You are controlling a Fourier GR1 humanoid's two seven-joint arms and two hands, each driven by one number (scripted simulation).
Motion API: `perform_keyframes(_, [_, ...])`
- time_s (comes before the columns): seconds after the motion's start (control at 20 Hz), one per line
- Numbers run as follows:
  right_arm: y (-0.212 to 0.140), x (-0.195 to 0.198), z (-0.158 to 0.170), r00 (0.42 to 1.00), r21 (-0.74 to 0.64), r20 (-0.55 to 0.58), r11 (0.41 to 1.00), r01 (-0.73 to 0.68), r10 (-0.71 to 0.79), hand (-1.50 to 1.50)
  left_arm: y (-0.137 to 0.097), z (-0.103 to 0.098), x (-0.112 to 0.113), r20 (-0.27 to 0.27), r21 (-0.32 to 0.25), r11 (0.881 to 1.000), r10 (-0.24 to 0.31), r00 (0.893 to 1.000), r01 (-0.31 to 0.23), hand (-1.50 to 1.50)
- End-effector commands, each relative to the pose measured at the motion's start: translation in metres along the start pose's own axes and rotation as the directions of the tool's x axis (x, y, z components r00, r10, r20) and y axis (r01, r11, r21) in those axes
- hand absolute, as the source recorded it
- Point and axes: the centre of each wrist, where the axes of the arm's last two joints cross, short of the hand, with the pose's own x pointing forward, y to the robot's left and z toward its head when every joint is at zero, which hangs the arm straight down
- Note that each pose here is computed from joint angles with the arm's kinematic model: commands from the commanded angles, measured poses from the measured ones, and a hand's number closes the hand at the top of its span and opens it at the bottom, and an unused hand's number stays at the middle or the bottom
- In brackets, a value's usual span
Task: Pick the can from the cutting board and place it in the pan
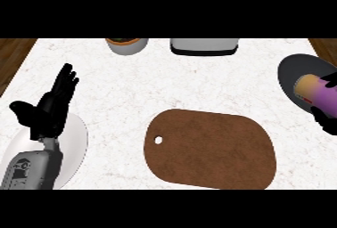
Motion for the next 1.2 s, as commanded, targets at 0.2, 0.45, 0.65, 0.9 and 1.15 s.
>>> perform_keyframes(0.2, [-0.032, -0.077, -0.045, 0.992, -0.099, -0.072, 0.989, -0.107, 0.1, 1.5, 0.014, -0.002, 0.004, 0.021, -0.016, 1.0, -0.002, 1.0, 0.003, 0.0])
perform_keyframes(0.45, [-0.038, -0.109, -0.051, 0.969, -0.156, -0.119, 0.96, -0.235, 0.218, 1.5, -0.018, -0.008, 0.005, 0.043, -0.04, 0.999, 0.008, 0.999, -0.006, 0.0])
perform_keyframes(0.65, [-0.026, -0.128, -0.051, 0.959, -0.166, -0.158, 0.951, -0.262, 0.237, 1.5, -0.016, -0.017, 0.014, 0.041, -0.053, 0.999, 0.01, 0.999, -0.008, 0.0])
perform_keyframes(0.9, [-0.018, -0.14, -0.051, 0.962, -0.184, -0.186, 0.954, -0.236, 0.202, 1.5, -0.024, -0.015, 0.016, 0.049, -0.076, 0.997, 0.018, 0.999, -0.014, 0.0])
perform_keyframes(1.15, [-0.001, -0.148, -0.049, 0.961, -0.096, -0.263, 0.989, -0.115, 0.087, -1.5, -0.035, -0.014, 0.019, 0.052, -0.093, 0.996, 0.018, 0.999, -0.013, 0.0])
